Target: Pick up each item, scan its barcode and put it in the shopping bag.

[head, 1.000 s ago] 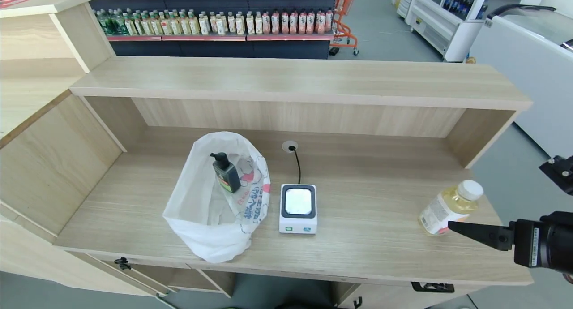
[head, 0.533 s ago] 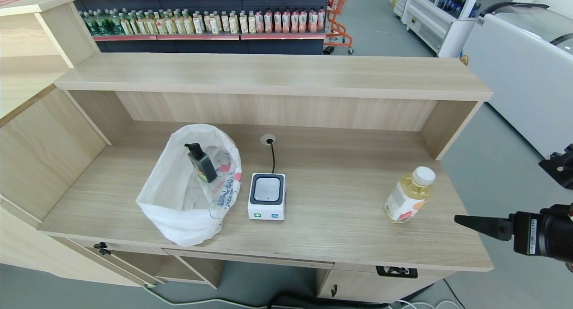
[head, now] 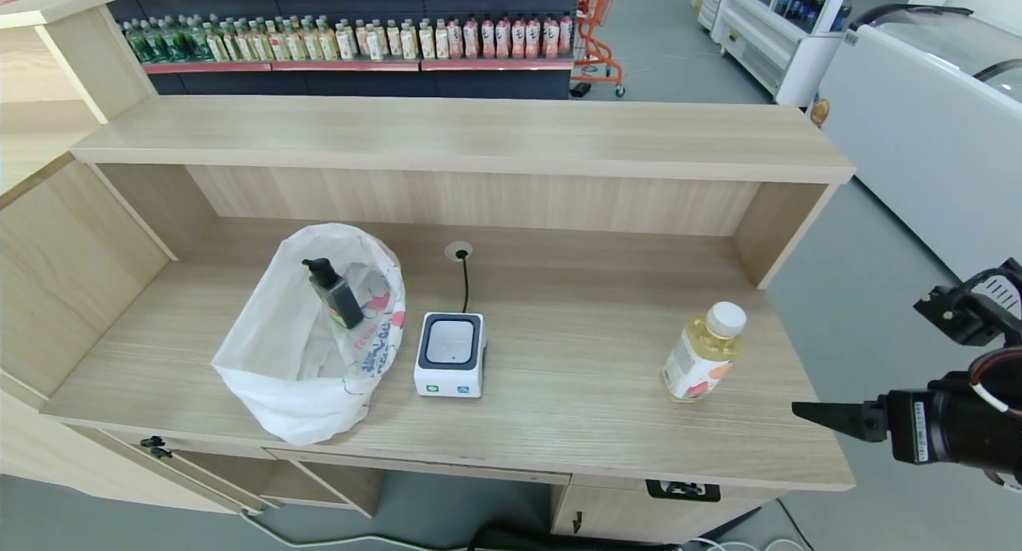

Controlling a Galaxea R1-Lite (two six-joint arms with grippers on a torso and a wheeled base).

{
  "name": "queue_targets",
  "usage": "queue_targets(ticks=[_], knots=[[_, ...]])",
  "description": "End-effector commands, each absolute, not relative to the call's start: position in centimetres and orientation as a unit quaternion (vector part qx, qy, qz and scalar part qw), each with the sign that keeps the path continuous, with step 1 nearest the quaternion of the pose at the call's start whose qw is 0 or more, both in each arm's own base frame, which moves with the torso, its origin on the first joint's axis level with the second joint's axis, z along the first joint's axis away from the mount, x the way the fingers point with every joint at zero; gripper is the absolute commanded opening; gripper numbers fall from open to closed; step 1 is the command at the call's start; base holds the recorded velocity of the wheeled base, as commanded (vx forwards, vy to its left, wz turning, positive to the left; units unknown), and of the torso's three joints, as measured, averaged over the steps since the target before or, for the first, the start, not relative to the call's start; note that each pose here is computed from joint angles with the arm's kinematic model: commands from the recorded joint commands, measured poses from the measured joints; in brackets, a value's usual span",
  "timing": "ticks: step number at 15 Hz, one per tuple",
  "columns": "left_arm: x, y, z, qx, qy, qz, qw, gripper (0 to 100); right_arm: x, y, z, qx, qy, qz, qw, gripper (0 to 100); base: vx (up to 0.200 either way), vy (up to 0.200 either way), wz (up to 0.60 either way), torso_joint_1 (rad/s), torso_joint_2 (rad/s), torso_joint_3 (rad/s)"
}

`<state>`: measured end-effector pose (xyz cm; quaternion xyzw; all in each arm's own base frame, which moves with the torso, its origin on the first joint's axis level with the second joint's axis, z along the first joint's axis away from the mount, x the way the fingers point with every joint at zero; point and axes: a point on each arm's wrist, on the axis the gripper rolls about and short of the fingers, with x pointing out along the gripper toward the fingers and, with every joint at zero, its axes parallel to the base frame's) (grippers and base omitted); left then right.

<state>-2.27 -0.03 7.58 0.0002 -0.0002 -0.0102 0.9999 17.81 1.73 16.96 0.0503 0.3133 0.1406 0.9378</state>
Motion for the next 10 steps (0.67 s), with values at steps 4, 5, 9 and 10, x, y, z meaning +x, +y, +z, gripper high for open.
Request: queue_targets(ticks=[4,5,9,10], knots=[[-2.3,0.0,7.6,0.0,-0.001,-0.01,1.0,100,18.5,1.7,15.2,0.047,0.331,0.159,0.929,100,0.0,0.0,0.0,0.0,0.0,0.0],[-2.3,0.0,7.6,0.0,-0.001,-0.01,1.0,100,18.8,1.6,14.7,0.042,0.331,0.159,0.929,100,0.0,0.0,0.0,0.0,0.0,0.0],[-2.3,0.0,7.6,0.0,-0.001,-0.01,1.0,100,19.2,0.8,13.1,-0.023,0.314,0.162,0.935,100,0.0,0.0,0.0,0.0,0.0,0.0],[-2.3,0.0,7.6,0.0,-0.001,-0.01,1.0,100,19.4,0.8,12.7,-0.042,0.298,0.168,0.939,100,0.0,0.0,0.0,0.0,0.0,0.0]])
